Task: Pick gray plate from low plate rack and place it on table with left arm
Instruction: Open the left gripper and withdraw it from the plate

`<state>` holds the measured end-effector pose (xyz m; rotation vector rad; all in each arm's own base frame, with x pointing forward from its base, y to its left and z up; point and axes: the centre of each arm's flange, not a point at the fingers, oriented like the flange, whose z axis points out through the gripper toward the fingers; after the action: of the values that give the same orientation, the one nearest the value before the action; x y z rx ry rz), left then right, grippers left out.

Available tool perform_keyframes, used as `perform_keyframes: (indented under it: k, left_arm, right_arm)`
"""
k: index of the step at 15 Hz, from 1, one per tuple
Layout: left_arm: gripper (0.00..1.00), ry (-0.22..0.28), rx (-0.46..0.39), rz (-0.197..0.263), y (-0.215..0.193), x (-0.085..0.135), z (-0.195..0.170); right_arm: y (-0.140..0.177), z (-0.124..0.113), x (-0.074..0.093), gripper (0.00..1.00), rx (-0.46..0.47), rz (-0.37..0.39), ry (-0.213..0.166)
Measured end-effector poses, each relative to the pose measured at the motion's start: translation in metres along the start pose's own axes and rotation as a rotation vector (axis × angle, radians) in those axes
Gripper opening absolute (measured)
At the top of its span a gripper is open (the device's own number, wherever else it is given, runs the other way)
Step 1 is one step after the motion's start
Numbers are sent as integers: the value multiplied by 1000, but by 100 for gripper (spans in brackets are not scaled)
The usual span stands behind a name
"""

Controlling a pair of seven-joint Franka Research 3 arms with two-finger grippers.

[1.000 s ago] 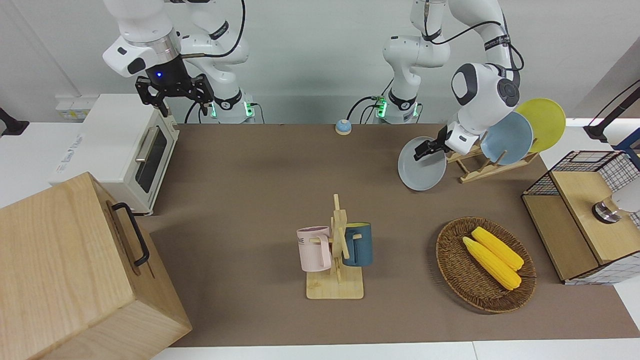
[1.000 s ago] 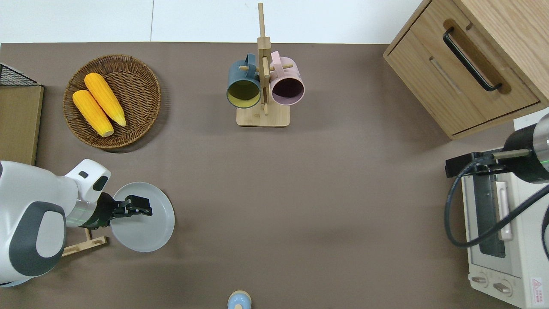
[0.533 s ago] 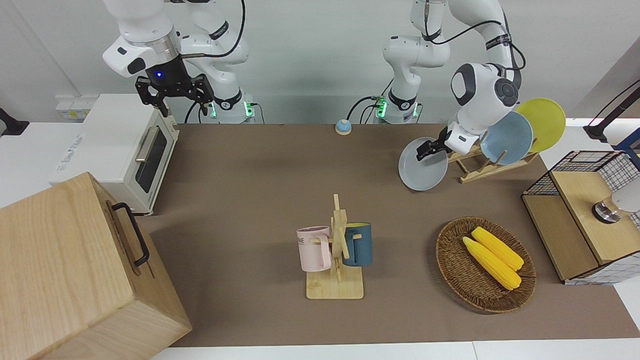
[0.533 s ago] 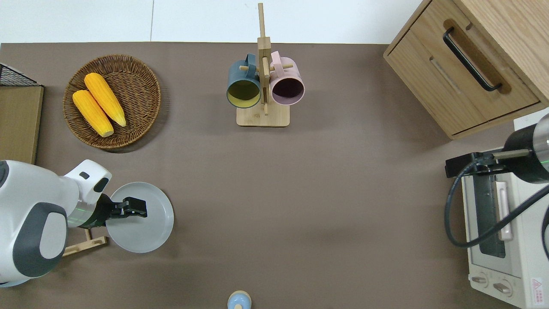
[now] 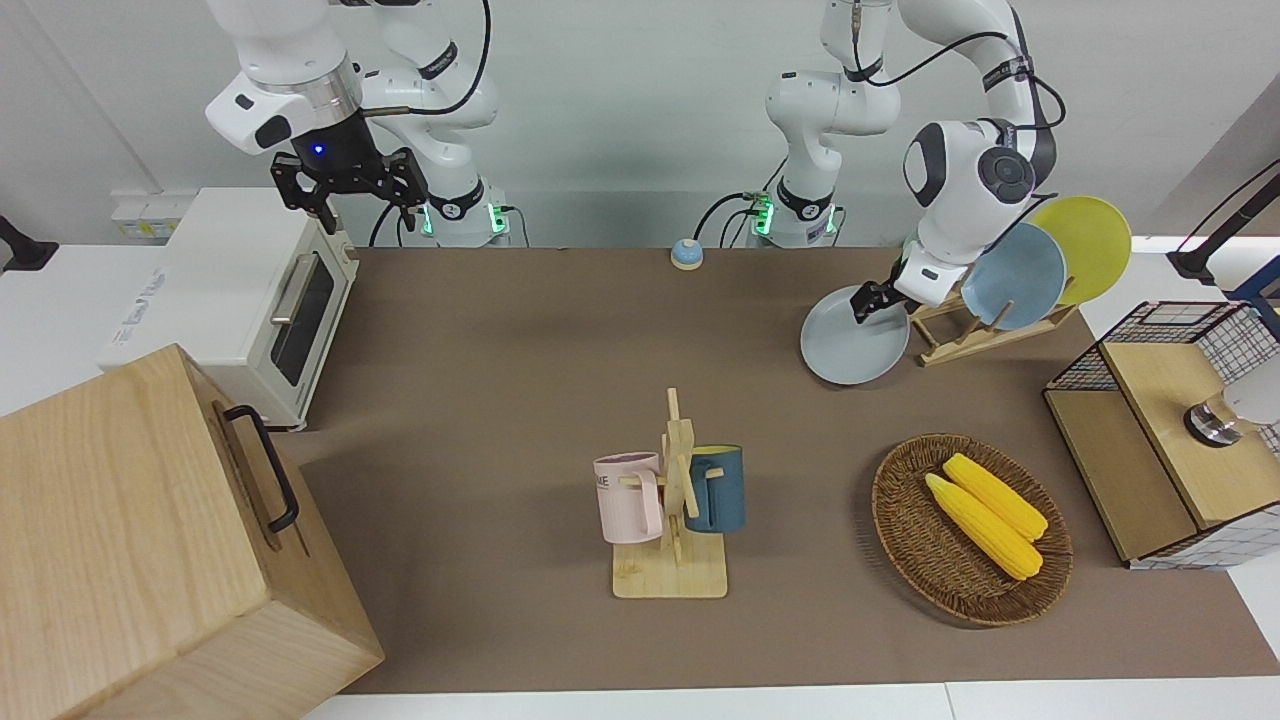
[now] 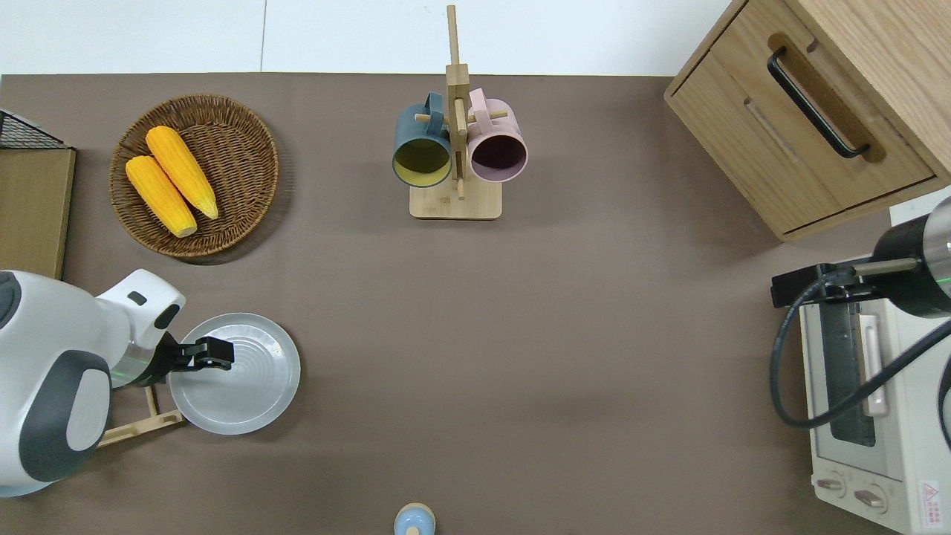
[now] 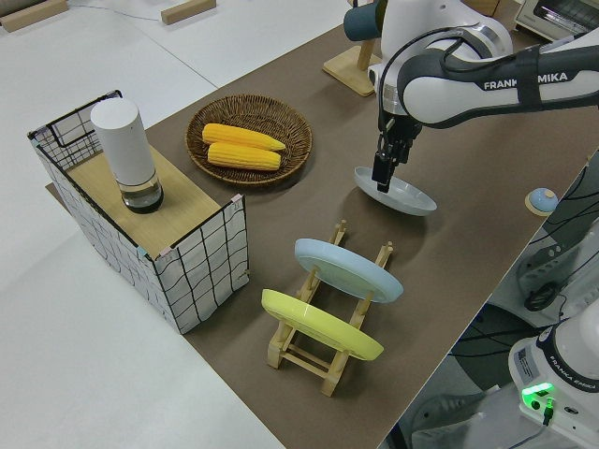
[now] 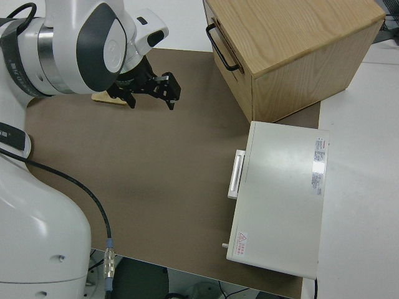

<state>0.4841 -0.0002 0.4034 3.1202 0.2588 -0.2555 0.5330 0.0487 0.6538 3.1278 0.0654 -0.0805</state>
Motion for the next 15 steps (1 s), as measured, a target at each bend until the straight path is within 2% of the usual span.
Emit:
perform_keyframes:
  k: [3,7,10,13,15]
  left_arm:
    - [100,57,33,-4,-2,7,-24]
    - [100,111,34,-12,-3,13,-64]
    - [100,157,27,-21,-6,14,-119]
    - [100,232,15,-28,-9,7,-179]
    - [100,234,14,-32,-12,1,-199]
  right_arm:
    - [0,0,0,99,0,0,0]
    - [0,0,0,99,0,0,0]
    - [0,0,0,99,0,0,0]
    - [0,0,0,99,0,0,0]
    - [0,0,0,99,0,0,0]
